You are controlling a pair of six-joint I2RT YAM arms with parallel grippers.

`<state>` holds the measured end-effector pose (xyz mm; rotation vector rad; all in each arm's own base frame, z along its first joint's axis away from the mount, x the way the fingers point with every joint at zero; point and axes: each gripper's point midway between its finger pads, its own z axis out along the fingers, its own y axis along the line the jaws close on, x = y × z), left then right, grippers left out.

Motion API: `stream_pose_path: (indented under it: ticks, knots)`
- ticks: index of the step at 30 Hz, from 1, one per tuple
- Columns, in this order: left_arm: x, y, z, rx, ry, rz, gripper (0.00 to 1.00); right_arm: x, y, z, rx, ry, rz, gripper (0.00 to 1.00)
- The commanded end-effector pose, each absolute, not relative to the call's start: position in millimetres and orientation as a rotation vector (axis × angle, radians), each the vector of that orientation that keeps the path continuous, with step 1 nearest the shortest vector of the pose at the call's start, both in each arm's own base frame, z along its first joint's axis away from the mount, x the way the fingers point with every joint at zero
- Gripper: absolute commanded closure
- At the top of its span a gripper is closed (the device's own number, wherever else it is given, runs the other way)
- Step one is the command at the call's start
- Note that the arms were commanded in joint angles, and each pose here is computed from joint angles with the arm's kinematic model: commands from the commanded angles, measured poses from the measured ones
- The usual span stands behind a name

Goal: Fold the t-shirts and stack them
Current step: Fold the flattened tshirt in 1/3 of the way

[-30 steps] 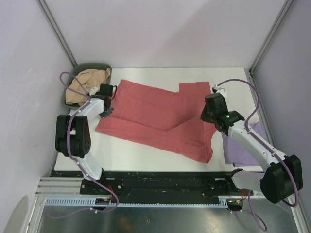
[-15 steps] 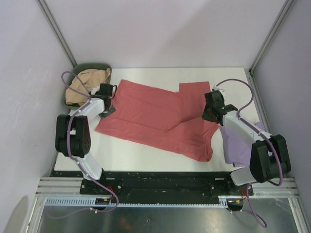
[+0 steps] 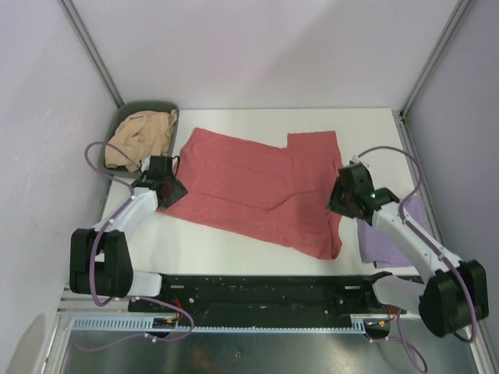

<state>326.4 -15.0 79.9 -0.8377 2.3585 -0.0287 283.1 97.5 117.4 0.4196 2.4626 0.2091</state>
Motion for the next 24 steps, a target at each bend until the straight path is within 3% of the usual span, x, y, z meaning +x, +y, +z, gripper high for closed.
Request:
stream_pose_path:
  ticks: [1, 8, 15, 24]
  knots:
    - [318, -28, 76, -0.874, 2.354, -0.135, 0.42, 220, 106, 84, 0.498, 2.601, 0.276, 0.57]
    - [313, -31, 69, -0.884, 2.373, -0.156, 0.42, 181, 110, 58, 0.560, 2.645, 0.309, 0.59]
    - [309, -28, 64, -0.900, 2.378, -0.145, 0.43, 173, 117, 48, 0.555, 2.665, 0.320, 0.62]
    - [299, -10, 59, -0.979, 2.361, -0.134, 0.43, 167, 94, 36, 0.608, 2.714, 0.190, 0.89]
